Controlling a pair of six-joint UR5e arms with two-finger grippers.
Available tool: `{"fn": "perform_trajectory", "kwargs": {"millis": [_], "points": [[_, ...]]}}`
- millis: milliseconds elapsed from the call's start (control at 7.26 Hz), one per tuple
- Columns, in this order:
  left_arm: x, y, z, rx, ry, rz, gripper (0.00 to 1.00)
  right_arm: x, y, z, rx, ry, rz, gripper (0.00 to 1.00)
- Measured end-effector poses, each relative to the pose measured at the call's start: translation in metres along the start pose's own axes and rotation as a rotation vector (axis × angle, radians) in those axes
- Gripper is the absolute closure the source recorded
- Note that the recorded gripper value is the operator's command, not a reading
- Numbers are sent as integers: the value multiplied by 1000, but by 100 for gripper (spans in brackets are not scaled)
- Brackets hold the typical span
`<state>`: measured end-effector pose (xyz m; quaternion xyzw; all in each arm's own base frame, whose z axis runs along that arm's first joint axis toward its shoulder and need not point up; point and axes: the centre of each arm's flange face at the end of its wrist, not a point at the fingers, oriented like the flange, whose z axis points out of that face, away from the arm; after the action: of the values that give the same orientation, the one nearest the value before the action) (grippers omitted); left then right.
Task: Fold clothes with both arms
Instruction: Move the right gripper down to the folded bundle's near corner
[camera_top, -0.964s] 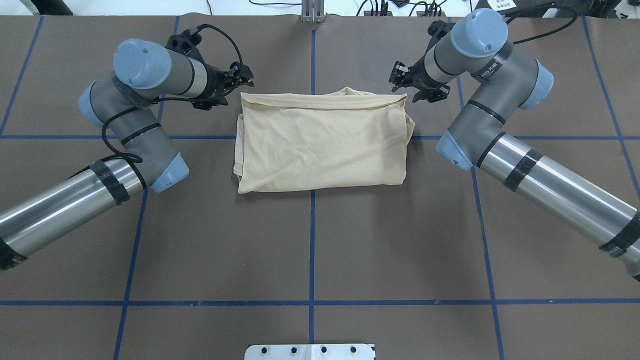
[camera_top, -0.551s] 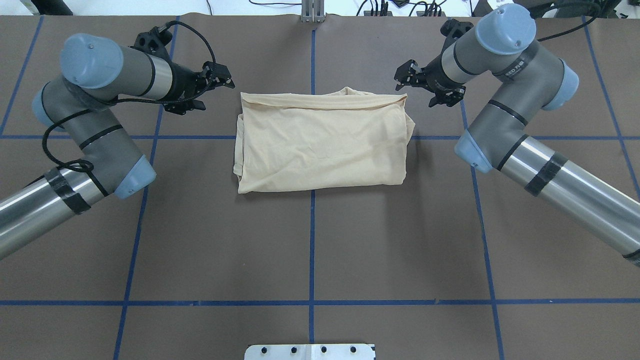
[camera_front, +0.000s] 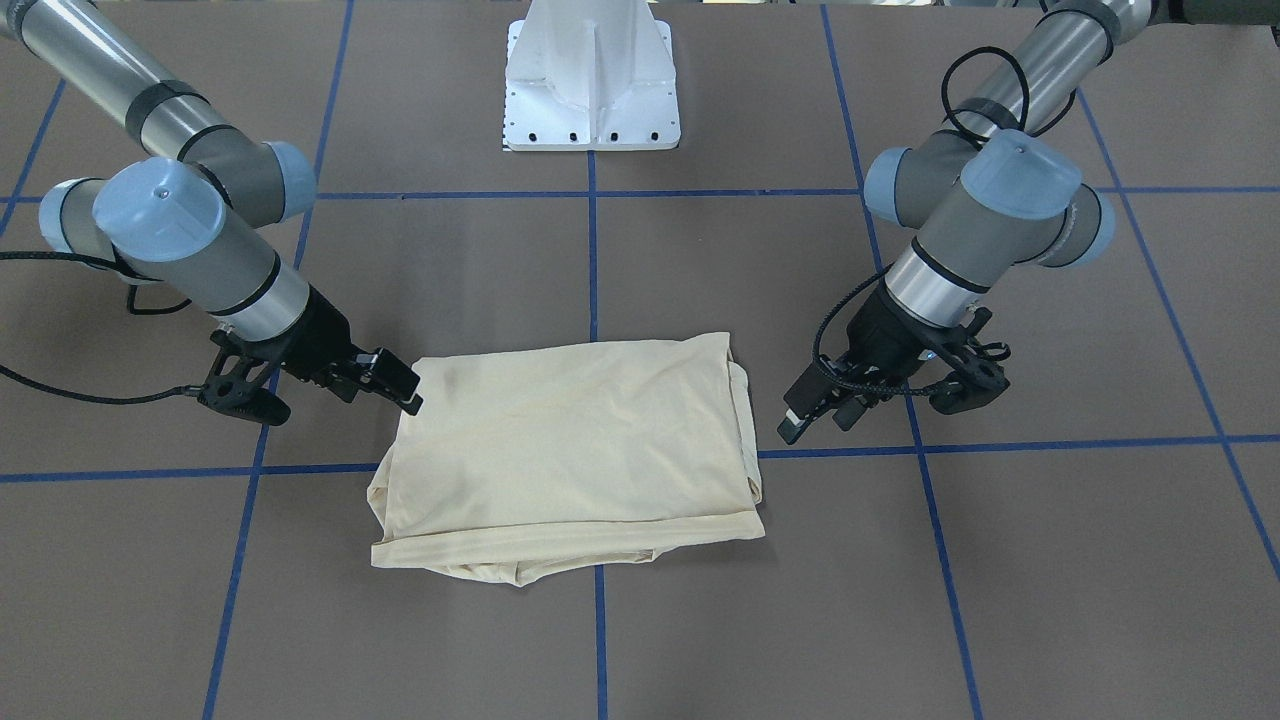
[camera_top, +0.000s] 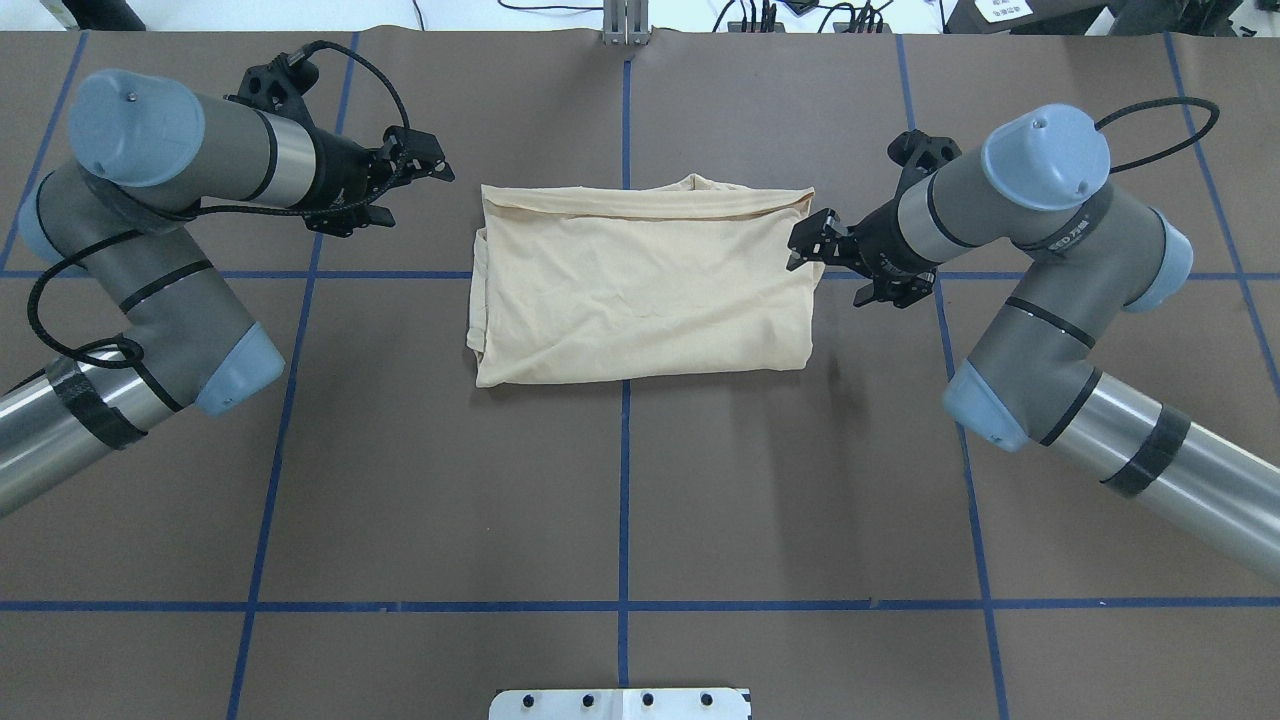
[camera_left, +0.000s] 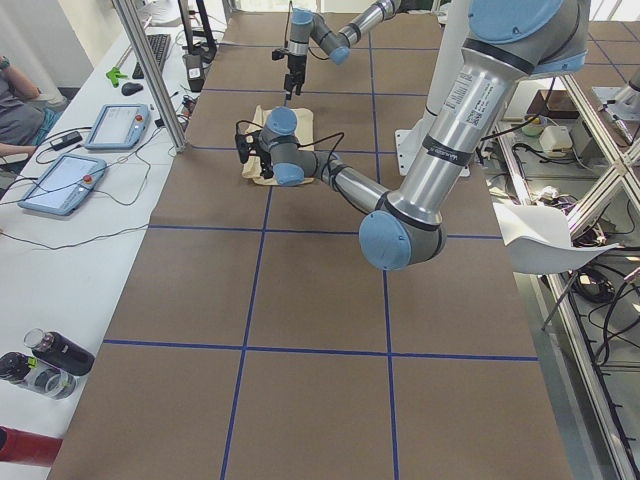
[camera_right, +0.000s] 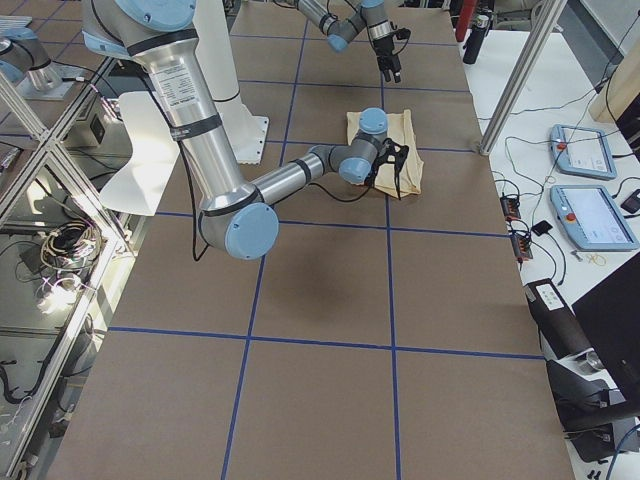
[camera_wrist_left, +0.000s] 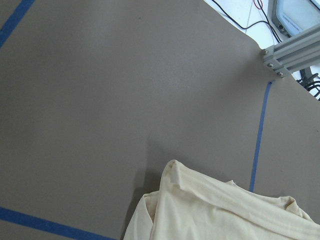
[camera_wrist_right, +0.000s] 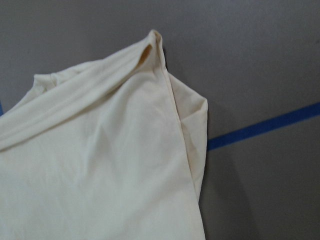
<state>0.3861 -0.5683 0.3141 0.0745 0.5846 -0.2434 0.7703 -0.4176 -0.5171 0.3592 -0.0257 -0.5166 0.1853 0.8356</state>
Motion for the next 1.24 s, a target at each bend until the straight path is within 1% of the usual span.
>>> {"fn": "perform_trajectory", "kwargs": {"millis": [275, 413, 551, 689, 826, 1102, 1240], "points": [[1, 1, -3, 1, 5, 2, 0, 7, 42, 30, -28, 30, -14, 1], [1, 1, -3, 1, 5, 2, 0, 10, 54, 40, -38, 43, -21, 16], [1, 1, -3, 1, 5, 2, 0, 14, 60, 45, -45, 53, -23, 22], [0, 1, -4, 1, 5, 2, 0, 16, 62, 46, -52, 56, -23, 44], [-1, 1, -4, 1, 4, 1, 0, 15, 64, 46, -60, 54, -24, 99], [-3, 2, -3, 1, 1, 1, 1, 14, 64, 43, -79, 51, -22, 100], [-3, 2, -3, 1, 0, 0, 1, 13, 60, 38, -106, 47, -15, 100]]}}
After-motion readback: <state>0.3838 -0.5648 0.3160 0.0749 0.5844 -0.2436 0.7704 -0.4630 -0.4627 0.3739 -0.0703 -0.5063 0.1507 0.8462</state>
